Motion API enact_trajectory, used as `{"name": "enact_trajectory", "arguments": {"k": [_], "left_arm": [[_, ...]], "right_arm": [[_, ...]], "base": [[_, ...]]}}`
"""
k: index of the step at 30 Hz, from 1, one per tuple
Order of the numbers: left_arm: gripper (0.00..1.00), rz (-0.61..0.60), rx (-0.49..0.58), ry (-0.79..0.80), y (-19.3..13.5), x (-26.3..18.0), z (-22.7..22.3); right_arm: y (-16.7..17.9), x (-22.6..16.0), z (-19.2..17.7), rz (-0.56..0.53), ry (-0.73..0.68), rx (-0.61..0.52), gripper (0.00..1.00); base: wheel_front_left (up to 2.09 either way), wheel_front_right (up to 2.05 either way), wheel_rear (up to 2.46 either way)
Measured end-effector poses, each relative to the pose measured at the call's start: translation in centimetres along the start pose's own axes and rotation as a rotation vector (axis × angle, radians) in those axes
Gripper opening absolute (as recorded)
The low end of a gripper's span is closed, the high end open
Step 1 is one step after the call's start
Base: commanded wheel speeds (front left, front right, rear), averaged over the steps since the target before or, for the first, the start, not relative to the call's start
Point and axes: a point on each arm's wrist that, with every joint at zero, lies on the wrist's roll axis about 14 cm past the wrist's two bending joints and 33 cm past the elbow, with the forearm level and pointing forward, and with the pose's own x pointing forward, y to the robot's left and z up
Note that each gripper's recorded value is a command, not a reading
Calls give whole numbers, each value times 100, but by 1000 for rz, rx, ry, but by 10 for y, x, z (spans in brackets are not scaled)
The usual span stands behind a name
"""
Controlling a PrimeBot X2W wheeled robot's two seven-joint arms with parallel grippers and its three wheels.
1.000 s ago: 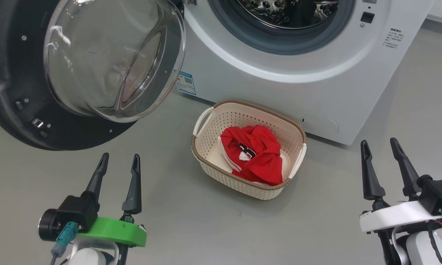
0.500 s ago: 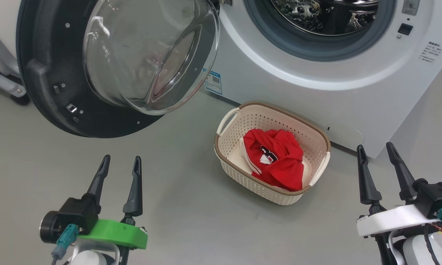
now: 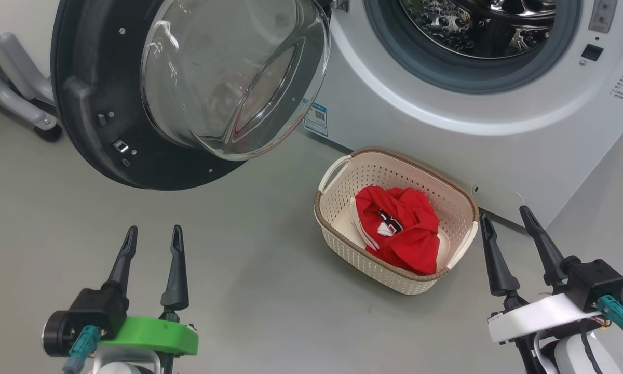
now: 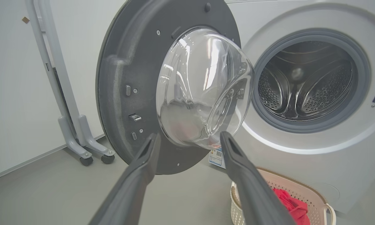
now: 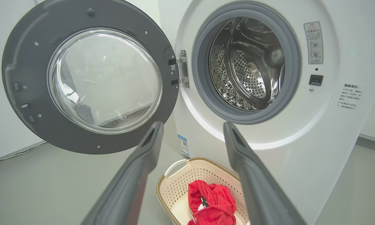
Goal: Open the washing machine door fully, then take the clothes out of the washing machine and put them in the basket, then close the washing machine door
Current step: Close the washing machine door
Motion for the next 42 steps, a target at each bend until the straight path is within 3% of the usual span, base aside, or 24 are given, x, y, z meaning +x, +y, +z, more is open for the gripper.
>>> {"name": "enact_trajectory", "arguments": {"k": [15,42], "left_arm": [[100,43,10,-2,10,-4,2],[100,36,9,1,7,-3,1]], "right_arm": [[9,6,-7,43,19,1,100],[-1,5,-8,17,21,-2,100]], "base": [[0,0,0],[0,0,0]]}}
